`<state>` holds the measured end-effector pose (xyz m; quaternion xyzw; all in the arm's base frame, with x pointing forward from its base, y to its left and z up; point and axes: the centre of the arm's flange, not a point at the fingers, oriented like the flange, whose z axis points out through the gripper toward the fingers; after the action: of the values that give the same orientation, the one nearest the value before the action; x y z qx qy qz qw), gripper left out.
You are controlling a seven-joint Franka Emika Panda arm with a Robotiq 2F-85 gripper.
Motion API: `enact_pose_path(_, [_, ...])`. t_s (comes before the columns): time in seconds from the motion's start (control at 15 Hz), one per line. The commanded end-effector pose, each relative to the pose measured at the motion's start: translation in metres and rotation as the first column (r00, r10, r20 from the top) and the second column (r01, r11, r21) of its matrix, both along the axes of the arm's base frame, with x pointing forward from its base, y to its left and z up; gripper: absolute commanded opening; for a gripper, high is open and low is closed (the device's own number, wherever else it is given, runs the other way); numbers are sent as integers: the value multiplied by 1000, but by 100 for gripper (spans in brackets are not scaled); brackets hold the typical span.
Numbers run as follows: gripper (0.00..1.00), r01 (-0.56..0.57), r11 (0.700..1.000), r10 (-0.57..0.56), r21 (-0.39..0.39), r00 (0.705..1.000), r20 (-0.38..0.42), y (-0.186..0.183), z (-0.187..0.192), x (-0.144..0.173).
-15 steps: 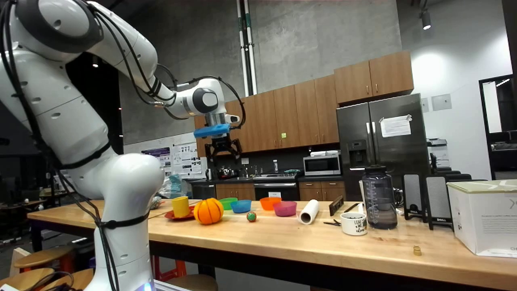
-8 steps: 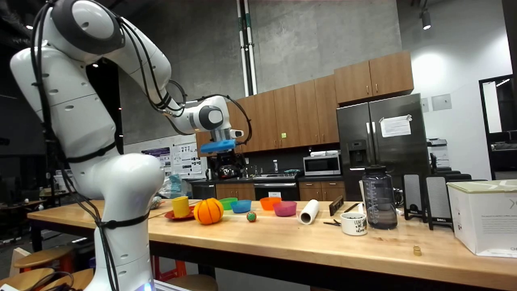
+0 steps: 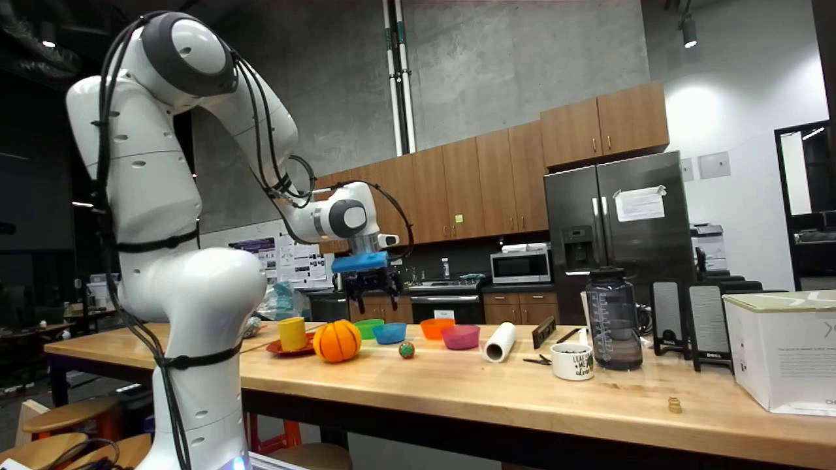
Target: Pick up the red toy and put it in the orange bowl
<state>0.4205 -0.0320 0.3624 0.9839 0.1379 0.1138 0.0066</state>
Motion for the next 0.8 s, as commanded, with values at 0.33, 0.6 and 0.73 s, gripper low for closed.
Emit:
enact_pose_path(0.33, [100, -39, 999, 39, 21, 999, -20, 0, -56, 23])
enact_pose_path(0.6, [100, -60, 998, 60, -5, 998, -14, -4, -73, 39])
enact_pose_path(0.73, [100, -66, 998, 65, -13, 998, -19, -8, -82, 48])
